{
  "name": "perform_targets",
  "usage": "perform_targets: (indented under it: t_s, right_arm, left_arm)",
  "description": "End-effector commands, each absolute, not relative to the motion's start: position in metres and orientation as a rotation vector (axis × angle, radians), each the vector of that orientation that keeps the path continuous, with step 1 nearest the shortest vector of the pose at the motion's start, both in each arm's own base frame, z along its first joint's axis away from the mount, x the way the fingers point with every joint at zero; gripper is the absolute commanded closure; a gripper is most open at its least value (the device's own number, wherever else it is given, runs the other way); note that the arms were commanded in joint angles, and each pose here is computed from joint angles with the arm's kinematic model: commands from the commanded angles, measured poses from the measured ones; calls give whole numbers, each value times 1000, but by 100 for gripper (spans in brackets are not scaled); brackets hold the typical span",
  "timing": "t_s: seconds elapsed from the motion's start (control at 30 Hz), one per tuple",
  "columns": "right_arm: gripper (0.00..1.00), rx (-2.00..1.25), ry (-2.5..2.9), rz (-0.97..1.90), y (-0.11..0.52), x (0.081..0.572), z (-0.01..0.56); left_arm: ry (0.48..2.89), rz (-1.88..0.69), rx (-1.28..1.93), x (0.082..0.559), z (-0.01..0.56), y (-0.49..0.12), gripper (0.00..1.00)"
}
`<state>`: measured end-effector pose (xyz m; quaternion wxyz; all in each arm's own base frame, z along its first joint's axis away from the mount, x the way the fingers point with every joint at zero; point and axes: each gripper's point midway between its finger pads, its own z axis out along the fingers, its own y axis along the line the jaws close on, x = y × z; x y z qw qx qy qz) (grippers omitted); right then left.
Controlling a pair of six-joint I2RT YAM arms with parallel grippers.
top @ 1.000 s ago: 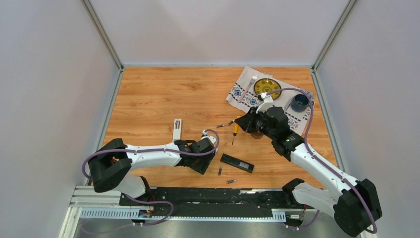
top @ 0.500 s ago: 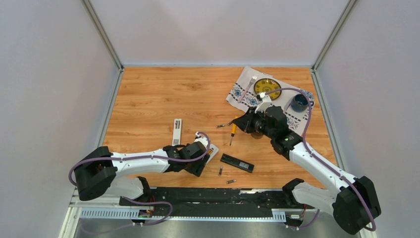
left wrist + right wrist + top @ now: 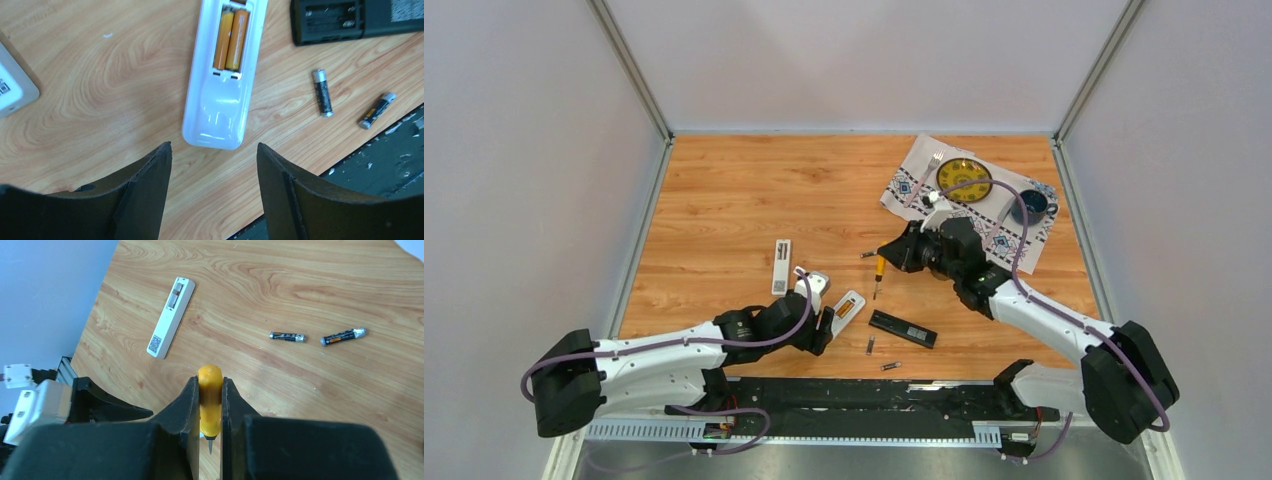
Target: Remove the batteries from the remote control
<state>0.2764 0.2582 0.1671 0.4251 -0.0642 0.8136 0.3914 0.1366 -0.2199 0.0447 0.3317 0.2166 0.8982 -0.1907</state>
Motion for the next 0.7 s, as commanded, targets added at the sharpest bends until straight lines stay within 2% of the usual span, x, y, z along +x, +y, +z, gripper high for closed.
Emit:
perform_targets:
  t_s: [0.0, 0.37, 0.67]
  right_arm:
    - [100, -179, 1927, 1076, 279, 281, 182]
    - [100, -200, 1886, 1161, 306, 286, 177]
    - [100, -200, 1921, 1146, 319, 293, 161]
  left_arm:
    - [2245, -548, 555, 147, 61, -232, 30]
    - [2270, -411, 599, 159, 43, -231, 30]
    - [2271, -442, 664, 153, 28, -244, 31]
